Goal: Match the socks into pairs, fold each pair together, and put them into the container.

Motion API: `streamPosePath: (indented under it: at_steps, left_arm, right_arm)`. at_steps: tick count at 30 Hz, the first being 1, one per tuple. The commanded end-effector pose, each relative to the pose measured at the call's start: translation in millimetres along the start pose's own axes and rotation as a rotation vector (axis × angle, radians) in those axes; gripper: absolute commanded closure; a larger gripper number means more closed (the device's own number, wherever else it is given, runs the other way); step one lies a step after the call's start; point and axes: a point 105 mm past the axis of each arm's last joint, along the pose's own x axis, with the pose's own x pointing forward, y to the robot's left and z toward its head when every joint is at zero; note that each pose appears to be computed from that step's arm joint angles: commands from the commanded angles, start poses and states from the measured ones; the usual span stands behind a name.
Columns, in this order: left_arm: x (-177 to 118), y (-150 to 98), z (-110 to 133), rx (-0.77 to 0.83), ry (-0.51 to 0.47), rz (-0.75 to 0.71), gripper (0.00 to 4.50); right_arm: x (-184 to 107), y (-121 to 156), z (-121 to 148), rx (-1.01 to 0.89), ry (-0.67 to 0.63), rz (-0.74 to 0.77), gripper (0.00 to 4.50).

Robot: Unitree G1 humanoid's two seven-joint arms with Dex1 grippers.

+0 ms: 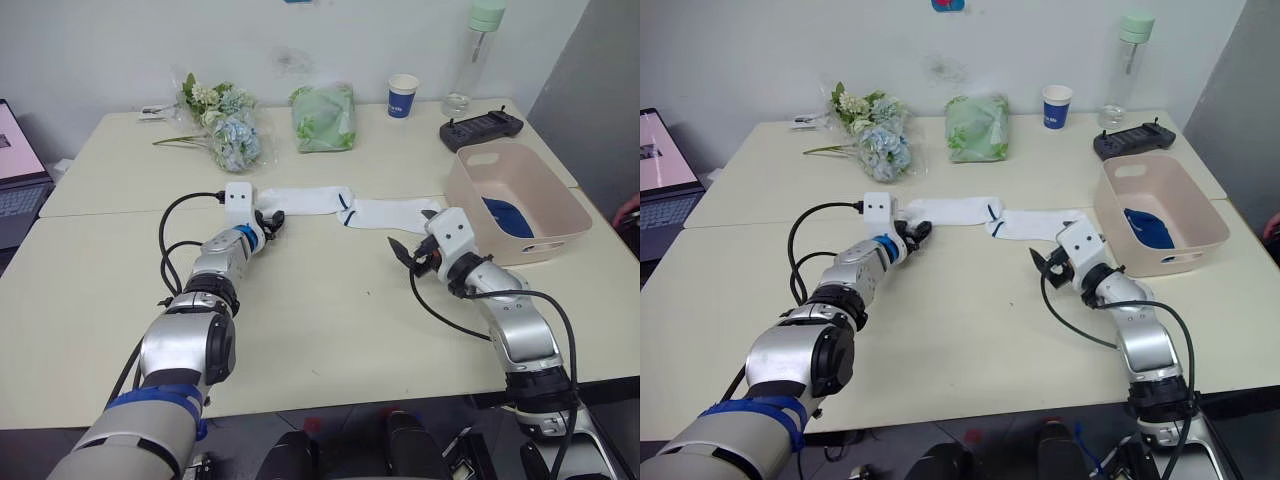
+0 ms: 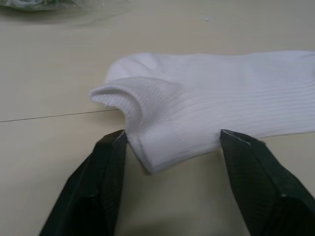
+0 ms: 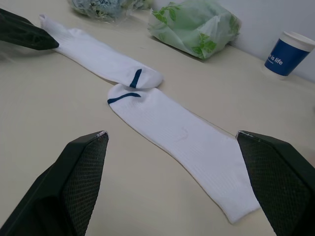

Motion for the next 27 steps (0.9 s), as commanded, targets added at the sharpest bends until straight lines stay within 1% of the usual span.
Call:
streamPosePath:
  at_steps: [1, 6, 10, 13, 16, 20, 22, 24, 27]
  left_arm:
    - [2, -5, 13, 0.006, -0.036, -0.018, 2.89]
    - [3, -8, 14, 0.001, -0.042, -0.028, 4.47]
    - [3, -10, 17, 0.002, -0.058, -0.042, 4.47]
    - [2, -21, 20, 0.014, -0.093, -0.113, 4.47]
    - [-1, -25, 16, 0.042, -0.108, -0.153, 4.47]
    - [-17, -30, 11, 0.007, -0.161, -0.21, 4.47]
    - [-50, -36, -5, -0.036, -0.163, -0.276, 4.47]
    - [-84, -42, -17, -0.058, -0.137, -0.311, 4.47]
    - [-121, -48, -25, -0.063, -0.096, -0.346, 4.47]
  right_arm:
    - [-2, -8, 22, -0.025, -0.071, -0.022, 0.0]
    - [-1, -12, 24, -0.036, -0.074, -0.025, 0.0]
    - [1, -10, 25, -0.037, -0.078, -0.019, 0.0]
    - [4, -4, 22, -0.031, -0.074, 0.007, 0.0]
    - [4, 1, 22, -0.032, -0.081, 0.042, 0.0]
    - [2, 9, 26, -0.016, -0.1, 0.093, 0.0]
    - [4, 13, 22, -0.008, -0.091, 0.12, 0.0]
    - [6, 16, 22, -0.009, -0.094, 0.152, 0.0]
    - [5, 26, 24, 0.01, -0.11, 0.23, 0.0]
